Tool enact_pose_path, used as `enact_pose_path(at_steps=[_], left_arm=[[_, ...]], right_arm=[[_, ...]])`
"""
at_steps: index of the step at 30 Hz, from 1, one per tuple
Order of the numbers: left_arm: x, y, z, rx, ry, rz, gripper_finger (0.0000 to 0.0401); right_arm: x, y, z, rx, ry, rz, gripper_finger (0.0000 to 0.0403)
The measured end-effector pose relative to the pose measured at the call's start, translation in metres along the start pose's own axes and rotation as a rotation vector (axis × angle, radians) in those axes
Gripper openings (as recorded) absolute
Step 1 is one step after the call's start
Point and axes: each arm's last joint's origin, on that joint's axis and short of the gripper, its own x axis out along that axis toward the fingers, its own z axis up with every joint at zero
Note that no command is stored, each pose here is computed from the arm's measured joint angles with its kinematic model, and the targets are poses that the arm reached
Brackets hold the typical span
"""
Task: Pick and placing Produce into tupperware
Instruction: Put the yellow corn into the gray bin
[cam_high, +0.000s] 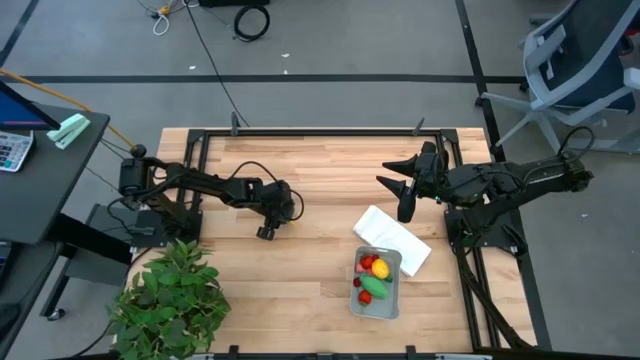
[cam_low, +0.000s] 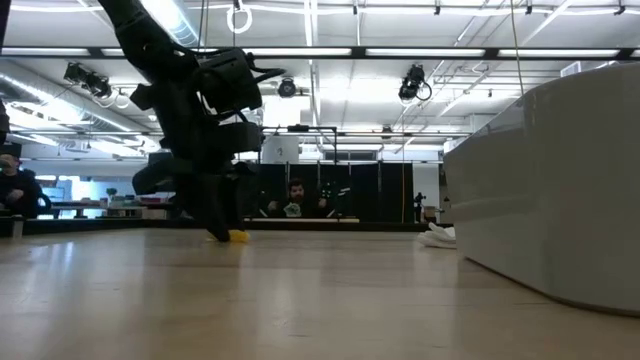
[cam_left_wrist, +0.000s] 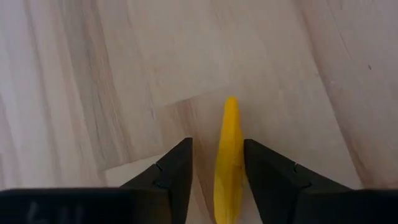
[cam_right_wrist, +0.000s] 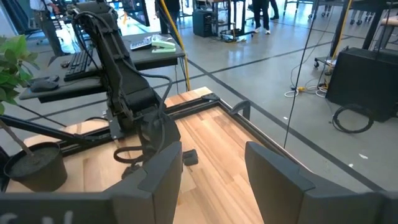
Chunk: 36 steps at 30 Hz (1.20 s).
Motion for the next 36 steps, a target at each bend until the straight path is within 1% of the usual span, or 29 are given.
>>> enact_pose_path(at_steps=[3, 6, 8, 9, 11, 13, 14, 16, 18, 20, 21, 22, 27, 29, 31, 33, 35, 36], left_arm=[[0.000, 0.000, 0.000, -0.049, -0.001, 0.001, 0.0117], [0.001, 0.001, 0.002, -0.104, -0.018, 0.013, 0.0059], [0.002, 0.003, 0.005, -0.174, -0.051, 0.050, 0.0020], [0.002, 0.005, 0.006, -0.220, -0.075, 0.060, 0.0015], [0.000, 0.008, 0.015, -0.296, -0.171, 0.085, 0.0016], [-0.003, 0.009, 0.027, -0.325, -0.293, 0.104, 0.0016], [-0.006, 0.010, 0.034, -0.333, -0.363, 0.113, 0.0012], [-0.015, 0.011, 0.051, -0.342, -0.545, 0.137, 0.0009], [-0.026, 0.008, 0.068, -0.343, -0.737, 0.152, 0.0011], [-0.038, 0.003, 0.082, -0.318, -0.902, 0.159, 0.0014], [-0.043, -0.002, 0.088, -0.294, -0.964, 0.159, 0.0014], [-0.045, -0.006, 0.091, -0.270, -0.996, 0.157, 0.0012], [-0.043, -0.026, 0.102, -0.180, -1.019, 0.120, 0.0009], [-0.038, -0.035, 0.111, -0.129, -1.027, 0.052, 0.0011], [-0.033, -0.044, 0.129, -0.080, -1.053, -0.017, 0.0011], [-0.028, -0.051, 0.148, -0.053, -1.078, -0.055, 0.0008], [-0.019, -0.056, 0.167, -0.037, -1.064, -0.079, 0.0008], [-0.013, -0.057, 0.174, -0.036, -1.029, -0.091, 0.0008]], right_arm=[[0.000, 0.000, 0.000, 0.000, 0.000, 0.000, 0.0185], [0.000, 0.000, 0.000, -0.001, 0.000, 0.000, 0.0185], [0.000, 0.000, 0.000, -0.001, 0.000, 0.000, 0.0185], [0.000, 0.000, 0.000, -0.001, 0.000, 0.000, 0.0185], [0.000, 0.000, 0.000, -0.001, 0.000, 0.000, 0.0185], [0.000, 0.000, 0.000, -0.001, 0.000, 0.000, 0.0185], [0.000, 0.000, 0.000, 0.000, 0.000, 0.000, 0.0185], [0.000, 0.000, 0.000, 0.000, 0.000, 0.000, 0.0185], [0.000, 0.000, 0.000, -0.001, 0.000, 0.000, 0.0185], [0.000, 0.000, 0.000, 0.000, 0.000, 0.000, 0.0185], [0.000, 0.000, 0.000, 0.000, 0.000, 0.000, 0.0185], [0.000, 0.000, 0.000, -0.001, 0.000, 0.000, 0.0185], [0.000, 0.000, 0.000, 0.000, 0.000, 0.000, 0.0185], [0.000, 0.000, 0.000, -0.001, 0.001, -0.001, 0.0185], [0.000, 0.000, 0.000, 0.000, 0.000, 0.000, 0.0185], [0.000, 0.000, 0.000, -0.001, 0.001, 0.000, 0.0185], [0.000, 0.000, 0.000, -0.002, 0.002, -0.001, 0.0185], [0.000, 0.000, 0.000, -0.003, 0.003, -0.001, 0.0185]])
